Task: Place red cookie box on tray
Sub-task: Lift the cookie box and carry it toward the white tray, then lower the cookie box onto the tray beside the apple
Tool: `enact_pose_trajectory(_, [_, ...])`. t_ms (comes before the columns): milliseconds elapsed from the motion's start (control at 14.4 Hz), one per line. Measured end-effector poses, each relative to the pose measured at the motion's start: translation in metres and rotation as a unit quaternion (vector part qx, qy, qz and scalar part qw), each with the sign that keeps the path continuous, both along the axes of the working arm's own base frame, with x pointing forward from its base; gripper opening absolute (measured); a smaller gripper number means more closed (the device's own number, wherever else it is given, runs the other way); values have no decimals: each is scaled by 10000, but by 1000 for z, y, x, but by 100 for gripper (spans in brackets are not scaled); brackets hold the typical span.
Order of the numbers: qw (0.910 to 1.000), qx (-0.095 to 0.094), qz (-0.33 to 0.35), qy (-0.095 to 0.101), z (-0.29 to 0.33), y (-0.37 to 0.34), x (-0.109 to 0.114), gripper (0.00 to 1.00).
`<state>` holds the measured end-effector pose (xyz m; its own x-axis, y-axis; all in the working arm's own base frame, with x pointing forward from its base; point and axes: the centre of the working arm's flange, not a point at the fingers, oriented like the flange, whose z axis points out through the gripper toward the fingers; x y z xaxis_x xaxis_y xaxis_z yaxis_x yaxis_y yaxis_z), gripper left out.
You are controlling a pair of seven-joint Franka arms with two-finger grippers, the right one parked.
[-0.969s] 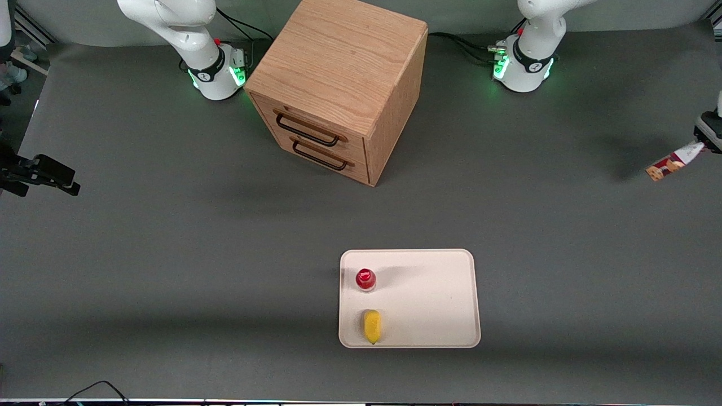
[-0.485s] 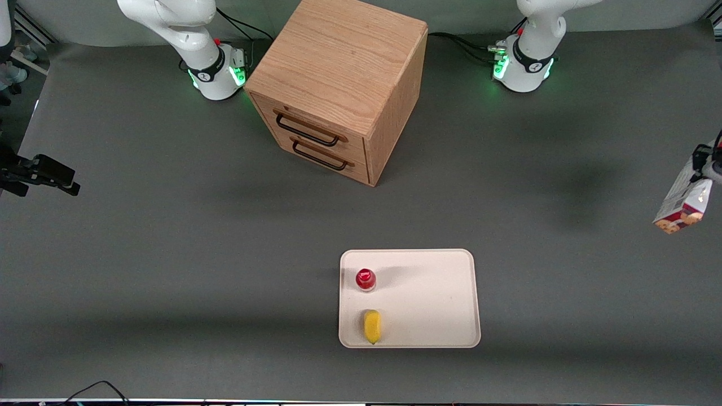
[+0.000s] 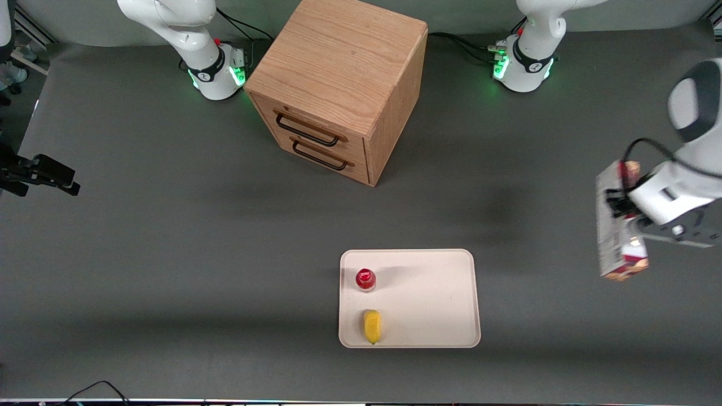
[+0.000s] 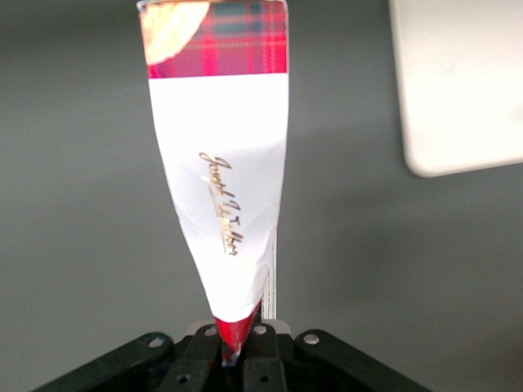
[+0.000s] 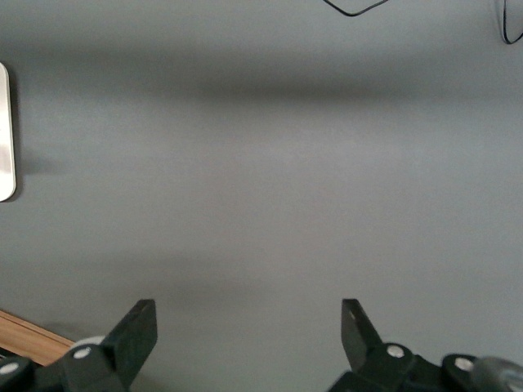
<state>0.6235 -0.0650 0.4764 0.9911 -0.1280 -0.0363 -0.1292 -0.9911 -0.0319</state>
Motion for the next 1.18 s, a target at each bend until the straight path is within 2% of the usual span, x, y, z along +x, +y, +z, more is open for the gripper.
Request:
enact_pose_trajectory(208, [9988,-193,417,171,-47,-83,23,5])
enact_pose_trajectory(415, [9982,-204,516,208,-94,-134,50,5])
enact_pose_trajectory(554, [9978,-232,613,75,-124,-161,63,5])
enact_pose_trajectory(762, [9974,3,701,-178,-178,-192,69,5])
enact_pose_trajectory(831, [9971,-13,723,-236,-193,-198,71,5])
enact_pose_trajectory(1177, [9951,-115,950,-268,-231,-206,80,5])
